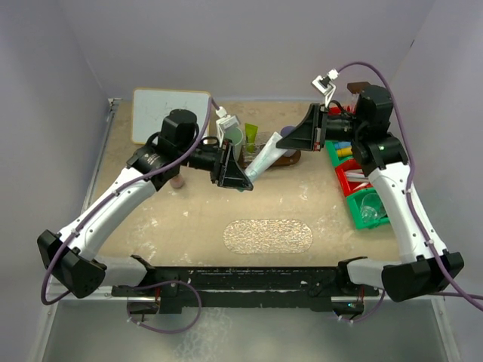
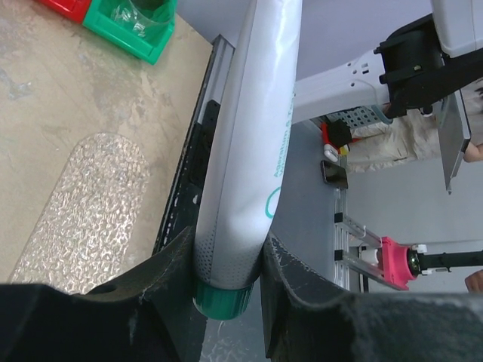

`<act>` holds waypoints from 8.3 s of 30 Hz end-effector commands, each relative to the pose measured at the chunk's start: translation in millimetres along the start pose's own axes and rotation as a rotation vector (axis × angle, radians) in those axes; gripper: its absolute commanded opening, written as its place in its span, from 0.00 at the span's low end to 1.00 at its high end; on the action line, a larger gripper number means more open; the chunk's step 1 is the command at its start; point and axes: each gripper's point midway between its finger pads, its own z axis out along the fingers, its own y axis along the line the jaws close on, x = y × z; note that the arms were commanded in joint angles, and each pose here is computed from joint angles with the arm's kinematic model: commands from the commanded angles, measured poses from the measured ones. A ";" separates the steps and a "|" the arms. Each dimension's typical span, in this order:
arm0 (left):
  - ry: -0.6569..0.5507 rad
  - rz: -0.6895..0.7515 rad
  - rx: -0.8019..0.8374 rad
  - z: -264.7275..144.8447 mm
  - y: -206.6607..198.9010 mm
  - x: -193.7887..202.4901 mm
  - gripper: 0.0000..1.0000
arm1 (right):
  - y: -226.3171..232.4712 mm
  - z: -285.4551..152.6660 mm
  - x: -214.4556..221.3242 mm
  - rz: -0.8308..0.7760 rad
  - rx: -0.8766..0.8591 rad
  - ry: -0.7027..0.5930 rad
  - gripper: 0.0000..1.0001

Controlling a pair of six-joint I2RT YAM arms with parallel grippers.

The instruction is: Prepare toiletry sets of a toothbrush and toothpaste on the tray

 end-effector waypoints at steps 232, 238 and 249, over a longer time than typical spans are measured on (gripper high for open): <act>-0.316 -0.086 -0.968 -132.3 107.5 -19.8 0.93 | -261.1 -93.4 114.7 0.002 1.418 -0.099 0.61; -0.300 -0.085 -0.949 -125.9 110.7 -22.3 0.93 | -265.2 -168.4 89.5 0.017 1.604 -0.198 0.66; -0.266 -0.099 -0.940 -116.8 125.9 -14.4 0.93 | -300.0 -296.1 85.9 0.354 1.891 -0.700 0.62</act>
